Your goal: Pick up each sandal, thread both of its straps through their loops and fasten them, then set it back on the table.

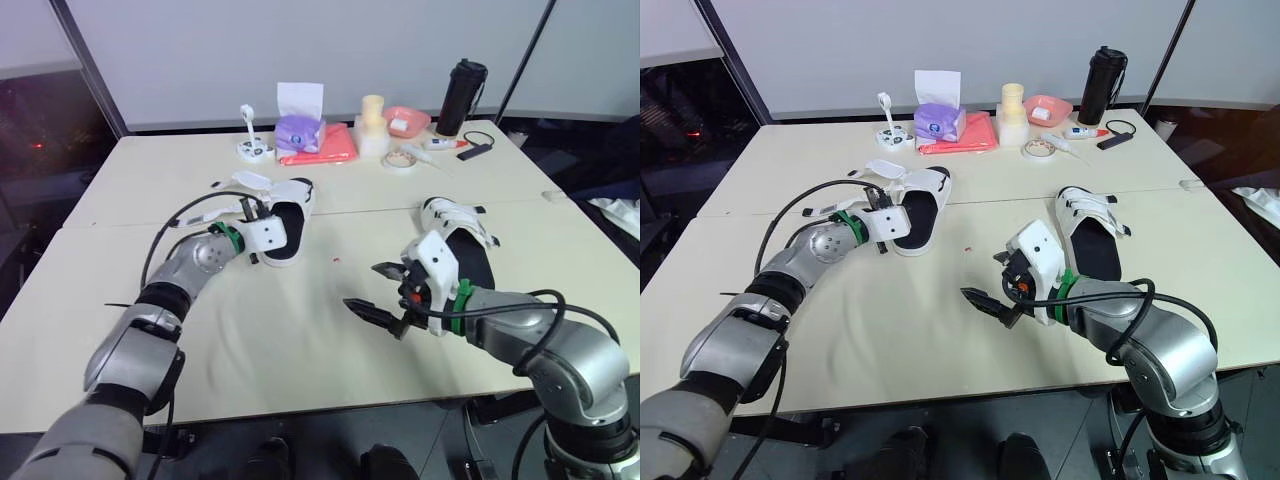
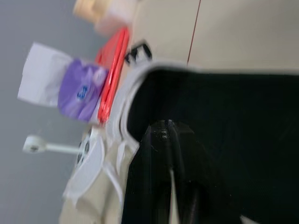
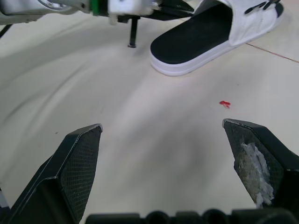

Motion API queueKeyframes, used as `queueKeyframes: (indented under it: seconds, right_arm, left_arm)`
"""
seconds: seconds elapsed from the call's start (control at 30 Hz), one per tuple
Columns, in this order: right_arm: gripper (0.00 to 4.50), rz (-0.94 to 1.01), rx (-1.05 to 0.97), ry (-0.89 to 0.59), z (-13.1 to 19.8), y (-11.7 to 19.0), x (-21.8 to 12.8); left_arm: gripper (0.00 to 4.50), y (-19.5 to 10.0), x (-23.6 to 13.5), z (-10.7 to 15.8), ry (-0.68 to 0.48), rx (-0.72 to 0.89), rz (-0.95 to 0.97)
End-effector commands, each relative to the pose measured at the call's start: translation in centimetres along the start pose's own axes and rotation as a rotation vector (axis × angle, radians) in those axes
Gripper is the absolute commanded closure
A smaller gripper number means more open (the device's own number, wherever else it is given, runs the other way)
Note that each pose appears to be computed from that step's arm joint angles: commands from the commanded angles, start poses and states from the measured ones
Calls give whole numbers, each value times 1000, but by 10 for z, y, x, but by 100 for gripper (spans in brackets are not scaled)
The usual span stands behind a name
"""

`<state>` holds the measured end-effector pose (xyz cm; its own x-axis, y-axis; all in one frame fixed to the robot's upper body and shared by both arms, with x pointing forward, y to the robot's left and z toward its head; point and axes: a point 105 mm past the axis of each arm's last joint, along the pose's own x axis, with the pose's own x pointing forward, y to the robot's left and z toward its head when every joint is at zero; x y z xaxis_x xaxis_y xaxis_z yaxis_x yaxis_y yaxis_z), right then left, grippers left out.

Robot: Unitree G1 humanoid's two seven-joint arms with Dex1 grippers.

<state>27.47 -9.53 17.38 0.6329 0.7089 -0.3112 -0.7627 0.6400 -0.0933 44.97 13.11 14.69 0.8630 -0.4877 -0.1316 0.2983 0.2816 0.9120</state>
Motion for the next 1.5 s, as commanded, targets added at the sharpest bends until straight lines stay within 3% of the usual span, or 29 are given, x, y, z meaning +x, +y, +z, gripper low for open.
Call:
queueKeyframes:
  seconds: [0.03,0.2,0.37,0.6,0.7,0.9,1.17,1.27,1.5]
  right_arm:
    - [0,-9,-32,-34,8,-1,-2]
    - [0,-19,-31,-31,7,-1,-3]
    - [0,-26,-32,-32,7,-2,-3]
    - [0,-34,-33,-32,7,-3,-4]
    - [0,-37,-34,-31,7,-3,-4]
    - [0,-41,-34,-31,7,-3,-5]
    - [0,-50,-35,-27,5,-3,-6]
    - [0,-53,-34,-28,5,-3,-7]
    - [0,-64,-33,-29,5,-4,-8]
  left_arm:
    - [265,15,8,1,51,46,76]
    - [3,12,17,1,116,38,119]
    - [3,2,21,-7,197,-51,118]
    - [3,-10,24,-14,256,-492,150]
    - [3,-12,24,-14,256,-609,164]
    - [3,-16,27,-11,242,-718,153]
    - [3,-17,32,-1,241,-655,136]
    - [94,-15,34,1,246,-596,139]
    - [447,-16,37,6,268,-485,137]
